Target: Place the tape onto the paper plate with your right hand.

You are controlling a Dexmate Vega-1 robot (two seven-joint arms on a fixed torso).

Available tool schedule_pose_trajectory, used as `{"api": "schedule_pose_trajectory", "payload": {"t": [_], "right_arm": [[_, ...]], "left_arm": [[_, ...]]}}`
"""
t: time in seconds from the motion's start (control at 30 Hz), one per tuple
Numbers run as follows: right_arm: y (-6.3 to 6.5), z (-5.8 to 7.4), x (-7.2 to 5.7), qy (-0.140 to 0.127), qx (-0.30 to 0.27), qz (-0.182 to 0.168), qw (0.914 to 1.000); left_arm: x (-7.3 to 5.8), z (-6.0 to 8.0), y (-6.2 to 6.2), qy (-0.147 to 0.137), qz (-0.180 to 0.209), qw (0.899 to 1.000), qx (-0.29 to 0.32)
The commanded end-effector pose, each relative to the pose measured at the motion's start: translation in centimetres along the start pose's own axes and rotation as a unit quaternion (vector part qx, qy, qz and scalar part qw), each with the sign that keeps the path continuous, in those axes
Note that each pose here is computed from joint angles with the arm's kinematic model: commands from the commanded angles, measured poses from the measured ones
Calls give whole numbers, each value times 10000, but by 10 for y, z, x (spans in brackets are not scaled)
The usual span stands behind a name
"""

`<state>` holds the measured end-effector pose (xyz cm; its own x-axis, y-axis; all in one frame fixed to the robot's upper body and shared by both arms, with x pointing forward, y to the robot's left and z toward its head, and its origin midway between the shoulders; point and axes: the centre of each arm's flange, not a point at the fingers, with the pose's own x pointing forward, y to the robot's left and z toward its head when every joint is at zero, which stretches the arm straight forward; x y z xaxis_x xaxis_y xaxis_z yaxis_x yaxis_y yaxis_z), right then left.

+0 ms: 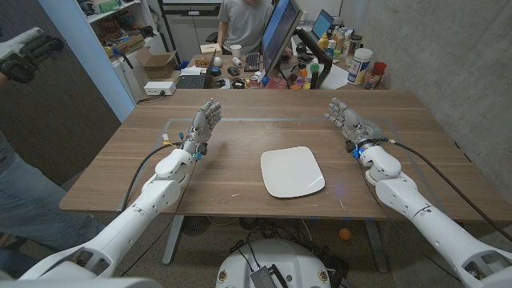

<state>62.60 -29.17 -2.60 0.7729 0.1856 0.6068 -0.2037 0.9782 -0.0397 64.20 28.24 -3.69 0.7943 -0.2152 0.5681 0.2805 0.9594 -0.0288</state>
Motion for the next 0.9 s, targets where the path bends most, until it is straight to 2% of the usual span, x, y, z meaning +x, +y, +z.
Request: {"api": "schedule_pose_trajectory", "payload": {"t": [0.03, 0.23, 0.43, 0.9], "right_arm": [[-5, 14, -20, -118, -240, -32, 9996], [-11, 21, -30, -130, -486, -15, 9987], [-20, 24, -40, -127, -564, -167, 9982], [-34, 32, -54, -35, -1110, -262, 9935]], "left_arm": [[-3, 1, -1, 13, -38, 10000, -31], [-5, 0, -2, 20, -46, 10000, -11], [-7, 0, -3, 20, -50, 10000, -19], [-9, -2, -5, 27, -92, 9999, -39]]}}
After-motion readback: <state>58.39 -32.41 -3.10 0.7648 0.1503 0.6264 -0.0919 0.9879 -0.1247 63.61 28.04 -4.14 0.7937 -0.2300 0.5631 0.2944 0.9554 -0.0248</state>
